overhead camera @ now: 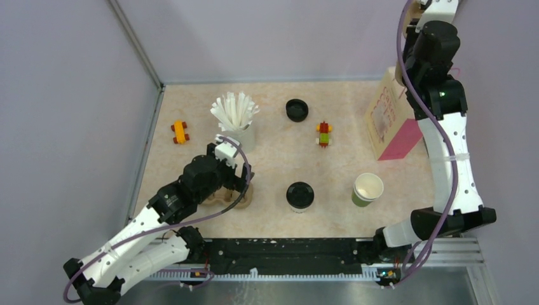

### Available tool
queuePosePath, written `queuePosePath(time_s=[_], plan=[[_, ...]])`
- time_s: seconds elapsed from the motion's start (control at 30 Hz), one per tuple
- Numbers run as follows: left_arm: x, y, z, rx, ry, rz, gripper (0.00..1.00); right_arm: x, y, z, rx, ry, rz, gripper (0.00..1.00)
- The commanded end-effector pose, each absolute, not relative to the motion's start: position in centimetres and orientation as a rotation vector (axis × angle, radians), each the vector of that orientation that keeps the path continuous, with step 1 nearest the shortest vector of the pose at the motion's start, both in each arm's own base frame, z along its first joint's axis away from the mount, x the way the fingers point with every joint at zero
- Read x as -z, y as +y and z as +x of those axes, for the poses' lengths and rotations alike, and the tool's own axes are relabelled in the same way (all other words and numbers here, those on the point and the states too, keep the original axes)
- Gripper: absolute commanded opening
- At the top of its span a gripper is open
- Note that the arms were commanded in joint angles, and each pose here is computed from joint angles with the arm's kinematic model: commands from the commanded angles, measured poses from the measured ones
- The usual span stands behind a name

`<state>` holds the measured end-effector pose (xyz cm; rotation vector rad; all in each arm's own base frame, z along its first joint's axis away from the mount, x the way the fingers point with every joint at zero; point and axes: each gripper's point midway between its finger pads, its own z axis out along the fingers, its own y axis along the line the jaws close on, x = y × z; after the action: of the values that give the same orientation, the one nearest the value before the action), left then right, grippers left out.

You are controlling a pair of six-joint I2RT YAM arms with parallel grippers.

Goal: Pack the takeout coffee

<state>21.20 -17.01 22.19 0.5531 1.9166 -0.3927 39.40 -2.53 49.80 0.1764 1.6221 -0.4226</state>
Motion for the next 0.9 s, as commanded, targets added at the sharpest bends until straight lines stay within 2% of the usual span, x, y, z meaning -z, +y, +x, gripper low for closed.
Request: queuePosePath(time_s=[0.0,0.5,0.87], plan=[[-23.2,-17.4,21.3,0.429,1.850,0.544,0.99,-52.5,-6.1,39.3,0.554,1.506,0.270,0.32],[-23.1,-17.5,21.1,0.436,1.853,0.553,0.99,-44.8,-12.5,42.9,0.584,1.695,0.412,0.32],[-23.2,-17.3,21.1,0.432,1.848,0.546,0.99,-38.4,-9.9,44.0,0.421,1.936,0.292,0.32]])
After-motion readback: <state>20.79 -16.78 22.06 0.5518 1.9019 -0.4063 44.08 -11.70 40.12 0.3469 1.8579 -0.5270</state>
